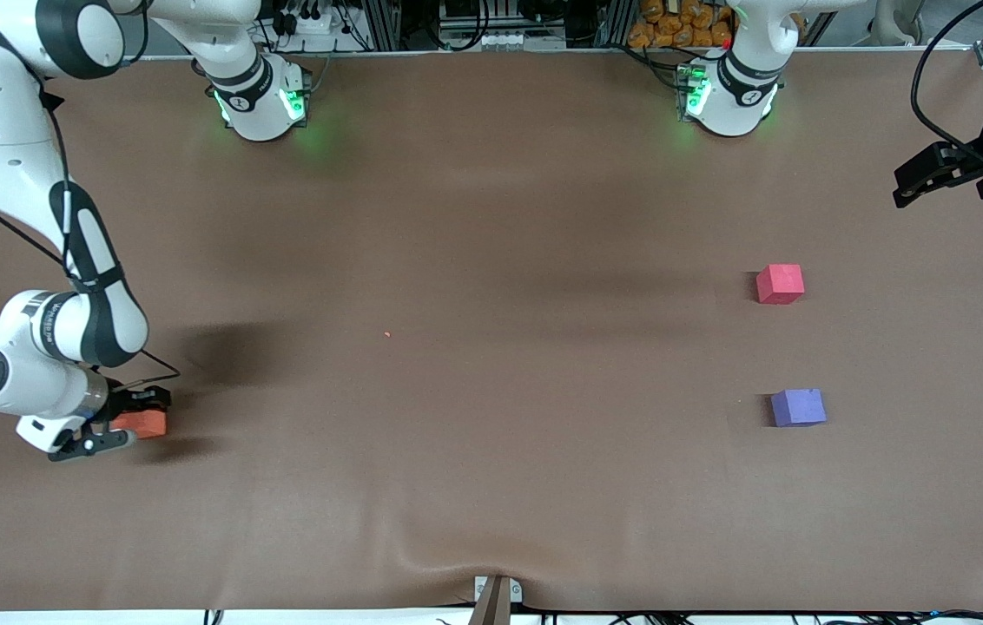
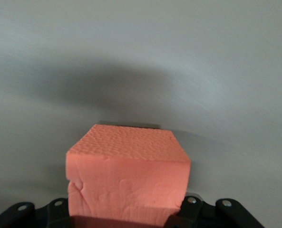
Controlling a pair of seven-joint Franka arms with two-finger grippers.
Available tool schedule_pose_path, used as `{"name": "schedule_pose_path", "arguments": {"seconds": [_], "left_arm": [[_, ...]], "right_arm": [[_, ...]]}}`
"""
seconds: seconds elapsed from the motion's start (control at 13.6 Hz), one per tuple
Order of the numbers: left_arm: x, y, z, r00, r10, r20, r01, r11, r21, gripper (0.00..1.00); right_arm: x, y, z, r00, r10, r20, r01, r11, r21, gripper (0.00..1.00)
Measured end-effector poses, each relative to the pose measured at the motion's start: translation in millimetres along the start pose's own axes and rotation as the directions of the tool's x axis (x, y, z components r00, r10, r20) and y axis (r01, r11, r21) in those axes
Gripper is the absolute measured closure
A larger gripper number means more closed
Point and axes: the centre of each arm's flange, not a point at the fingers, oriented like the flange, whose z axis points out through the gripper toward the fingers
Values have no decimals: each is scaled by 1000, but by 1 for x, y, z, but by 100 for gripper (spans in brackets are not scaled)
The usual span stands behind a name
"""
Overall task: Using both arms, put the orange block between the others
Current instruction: 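Close the right gripper on the orange cube and lift it, then carry the orange cube with the right gripper to the table's middle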
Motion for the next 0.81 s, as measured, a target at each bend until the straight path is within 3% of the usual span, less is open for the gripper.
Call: {"name": "schedule_pose_path", "arguments": {"seconds": [0.22,0.44,0.81], "left_arm": [[0,1,1,1000,2,1,-2,1000,0,0],[1,2,2,1000,3,4,-3,1000,1,0],[1,3,2,1000,5,5,-5,1000,1,0]], "right_arm": [[37,-97,-28,999,-34,-7,34,994,108,42],[55,-178,-45,999,53,14,-55,981,187,45],[64,-323,-50,982,172,76,-184,963,196,45]]}}
